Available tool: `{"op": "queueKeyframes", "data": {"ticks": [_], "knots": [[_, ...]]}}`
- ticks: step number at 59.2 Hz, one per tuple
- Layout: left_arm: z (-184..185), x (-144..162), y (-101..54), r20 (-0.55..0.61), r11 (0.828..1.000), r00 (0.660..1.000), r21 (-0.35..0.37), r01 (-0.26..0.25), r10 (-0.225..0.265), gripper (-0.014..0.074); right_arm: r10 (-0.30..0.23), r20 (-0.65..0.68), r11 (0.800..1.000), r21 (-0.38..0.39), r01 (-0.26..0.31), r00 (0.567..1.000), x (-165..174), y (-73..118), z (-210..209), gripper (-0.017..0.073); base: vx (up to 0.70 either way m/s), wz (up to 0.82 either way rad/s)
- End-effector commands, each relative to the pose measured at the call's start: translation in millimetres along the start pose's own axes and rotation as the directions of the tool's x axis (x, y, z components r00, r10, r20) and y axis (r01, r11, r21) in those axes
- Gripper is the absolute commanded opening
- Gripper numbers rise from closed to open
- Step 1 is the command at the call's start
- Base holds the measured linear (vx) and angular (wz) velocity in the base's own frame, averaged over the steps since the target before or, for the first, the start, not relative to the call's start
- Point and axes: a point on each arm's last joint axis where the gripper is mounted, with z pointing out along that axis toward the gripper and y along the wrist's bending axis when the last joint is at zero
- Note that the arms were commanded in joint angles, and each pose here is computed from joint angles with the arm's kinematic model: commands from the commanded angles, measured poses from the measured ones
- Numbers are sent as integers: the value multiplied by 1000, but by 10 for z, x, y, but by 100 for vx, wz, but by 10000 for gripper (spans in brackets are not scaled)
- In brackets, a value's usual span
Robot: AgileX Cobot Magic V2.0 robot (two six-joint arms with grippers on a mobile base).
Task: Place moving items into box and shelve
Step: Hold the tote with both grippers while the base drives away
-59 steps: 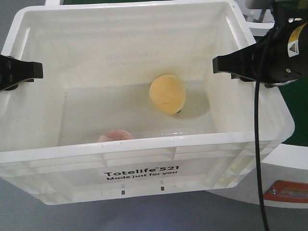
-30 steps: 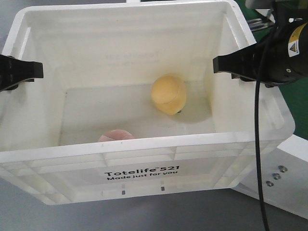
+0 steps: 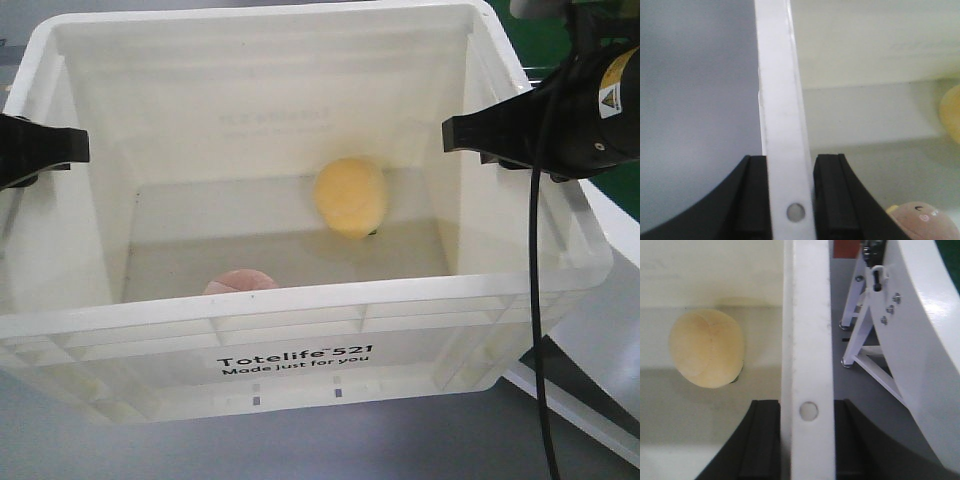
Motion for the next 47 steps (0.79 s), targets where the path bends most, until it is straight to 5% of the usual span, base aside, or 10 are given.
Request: {"op": "queueKeyframes", "data": {"ticks": [1,47], "knots": [[-219,-195,3,185,999,982,29,-36,30,148,-16,182,1000,8,15,983,-173,-90,-235,57,-14,64],[-219,-194,4,184,999,982,28,-37,31,148,-16,182,1000,8,15,983,-173,-90,-235,57,-12,58]]}}
